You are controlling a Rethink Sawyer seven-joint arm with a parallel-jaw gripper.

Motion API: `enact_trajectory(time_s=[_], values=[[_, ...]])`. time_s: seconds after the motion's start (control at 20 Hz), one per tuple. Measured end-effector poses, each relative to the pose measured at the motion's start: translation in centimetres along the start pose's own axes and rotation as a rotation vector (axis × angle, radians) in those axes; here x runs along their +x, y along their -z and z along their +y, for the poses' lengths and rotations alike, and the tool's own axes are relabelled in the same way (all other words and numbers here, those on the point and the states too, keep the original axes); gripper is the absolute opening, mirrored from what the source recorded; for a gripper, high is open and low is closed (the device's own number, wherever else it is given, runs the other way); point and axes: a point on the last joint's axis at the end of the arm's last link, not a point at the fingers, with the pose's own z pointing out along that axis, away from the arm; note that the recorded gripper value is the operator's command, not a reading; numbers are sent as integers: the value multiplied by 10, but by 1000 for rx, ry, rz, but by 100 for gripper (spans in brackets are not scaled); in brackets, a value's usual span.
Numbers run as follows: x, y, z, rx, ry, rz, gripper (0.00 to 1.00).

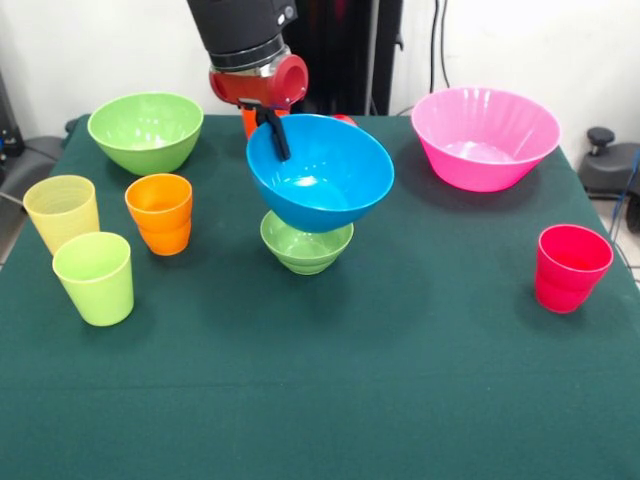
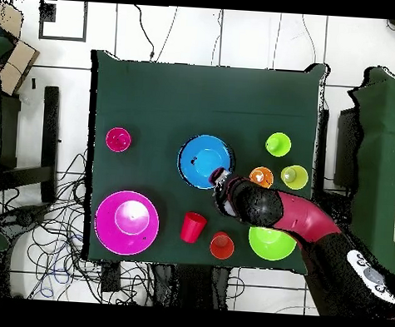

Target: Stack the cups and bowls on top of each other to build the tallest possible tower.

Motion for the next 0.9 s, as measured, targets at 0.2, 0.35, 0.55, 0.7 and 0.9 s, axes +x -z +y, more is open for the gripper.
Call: enact_trajectory(time_s=[0.2,0.35,0.55,0.7,0.9], values=[[-1,0,-3,1,-1,-7,0],[-2,0,-4,2,-3,-7,0],[-3,1,-7,2,-8,-11,0],[-3,-1,-8,0,-9,-20,0],[-5,-2,-11,-1,-5,-36,0]])
